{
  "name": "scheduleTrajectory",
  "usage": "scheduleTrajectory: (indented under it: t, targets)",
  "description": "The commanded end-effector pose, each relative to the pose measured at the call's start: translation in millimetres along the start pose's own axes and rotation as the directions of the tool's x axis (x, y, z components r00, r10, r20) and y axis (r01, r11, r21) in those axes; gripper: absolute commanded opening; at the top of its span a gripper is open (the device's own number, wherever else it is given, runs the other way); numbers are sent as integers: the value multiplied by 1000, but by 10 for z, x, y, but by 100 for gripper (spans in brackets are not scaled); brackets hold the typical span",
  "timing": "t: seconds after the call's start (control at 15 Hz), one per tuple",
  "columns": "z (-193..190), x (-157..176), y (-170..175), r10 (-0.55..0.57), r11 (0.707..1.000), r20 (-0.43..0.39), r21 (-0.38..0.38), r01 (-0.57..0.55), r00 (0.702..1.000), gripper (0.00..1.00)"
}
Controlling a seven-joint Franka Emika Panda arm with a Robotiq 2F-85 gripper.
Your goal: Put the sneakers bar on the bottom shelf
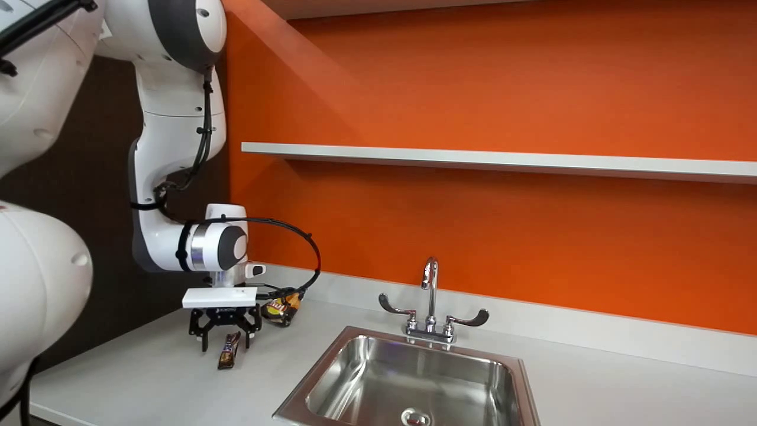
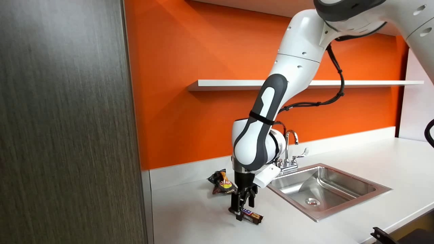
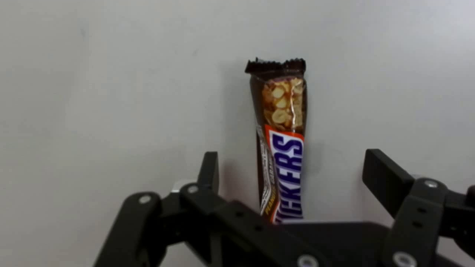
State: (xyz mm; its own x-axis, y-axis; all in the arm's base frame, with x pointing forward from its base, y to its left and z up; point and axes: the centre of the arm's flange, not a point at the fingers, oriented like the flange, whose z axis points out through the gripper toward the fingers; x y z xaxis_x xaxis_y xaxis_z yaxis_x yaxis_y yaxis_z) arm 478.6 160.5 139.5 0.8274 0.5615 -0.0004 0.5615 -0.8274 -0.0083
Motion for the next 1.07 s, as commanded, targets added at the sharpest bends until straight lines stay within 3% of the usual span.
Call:
scheduleTrajectory:
  t: [0.0, 0.47, 0.53, 0.6, 1.0]
  targets:
    - [4, 14, 58, -20, 1000, -8, -7, 20, 1000, 100]
    - [28, 8, 54, -15, 1000, -4, -7, 15, 1000, 100]
    - [33, 5, 53, -16, 1000, -3, -7, 16, 1000, 75]
    - [39, 3, 50, -17, 1000, -2, -5, 17, 1000, 74]
    - [64, -7, 43, -14, 1000, 2, 0, 14, 1000, 25]
